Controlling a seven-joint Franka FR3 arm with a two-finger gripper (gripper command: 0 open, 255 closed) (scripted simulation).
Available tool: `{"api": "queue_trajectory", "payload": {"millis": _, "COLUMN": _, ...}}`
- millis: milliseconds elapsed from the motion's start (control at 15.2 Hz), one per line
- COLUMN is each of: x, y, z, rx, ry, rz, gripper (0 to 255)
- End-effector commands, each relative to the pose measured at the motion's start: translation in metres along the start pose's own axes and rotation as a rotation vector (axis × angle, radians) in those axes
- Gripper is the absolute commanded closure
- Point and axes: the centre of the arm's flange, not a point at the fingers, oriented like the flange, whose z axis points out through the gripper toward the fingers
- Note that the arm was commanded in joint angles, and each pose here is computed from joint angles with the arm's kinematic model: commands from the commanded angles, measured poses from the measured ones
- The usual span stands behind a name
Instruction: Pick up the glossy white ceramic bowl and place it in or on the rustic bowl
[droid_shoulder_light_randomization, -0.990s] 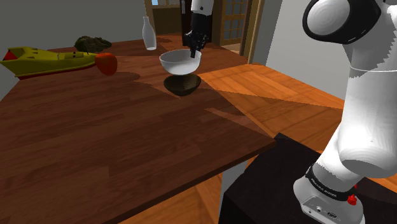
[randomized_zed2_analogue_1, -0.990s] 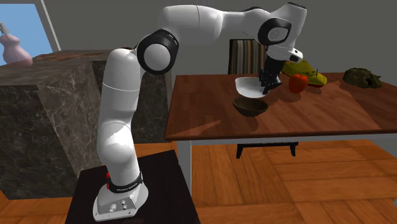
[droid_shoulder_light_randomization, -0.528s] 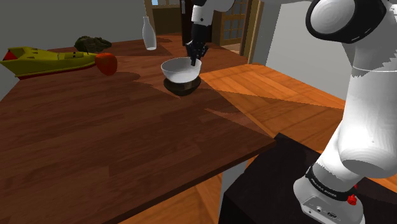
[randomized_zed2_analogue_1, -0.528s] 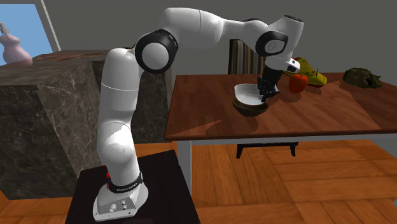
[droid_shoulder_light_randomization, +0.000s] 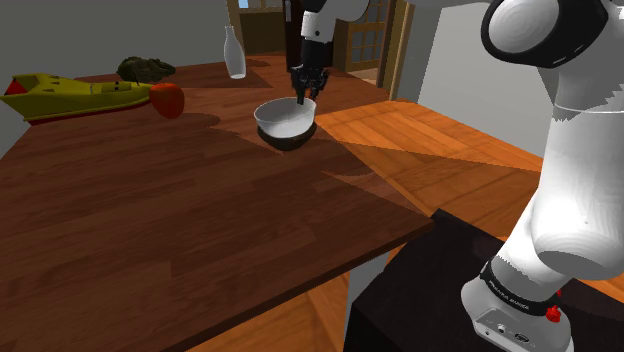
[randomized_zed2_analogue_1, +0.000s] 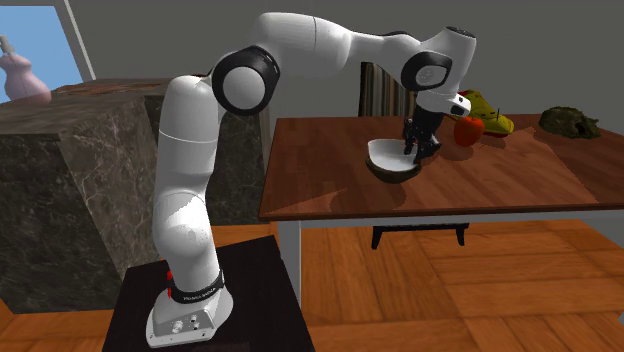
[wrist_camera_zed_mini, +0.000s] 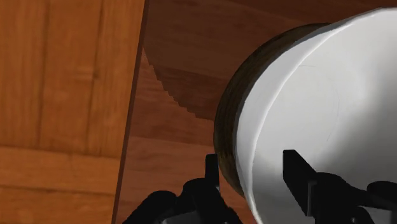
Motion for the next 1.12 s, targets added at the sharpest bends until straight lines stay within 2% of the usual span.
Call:
{"api": "queue_trajectory", "payload": {"millis": 0, "x": 0.000, "y": 0.000, "z": 0.000, "rx": 0.000, "ry": 0.000, "rz": 0.000, "gripper": 0}}
{"api": "queue_trajectory", "payload": {"millis": 264, "x": 0.000, "y": 0.000, "z": 0.000, "rx": 0.000, "ry": 0.000, "rz": 0.000, "gripper": 0}}
{"api": "queue_trajectory", "payload": {"millis": 528, "x": 0.000, "y": 0.000, "z": -0.050, "rx": 0.000, "ry": 0.000, "rz": 0.000, "gripper": 0}}
{"api": "queue_trajectory", "payload": {"millis": 1056, "x": 0.000, "y": 0.000, "z": -0.050, "rx": 0.000, "ry": 0.000, "rz": 0.000, "gripper": 0}}
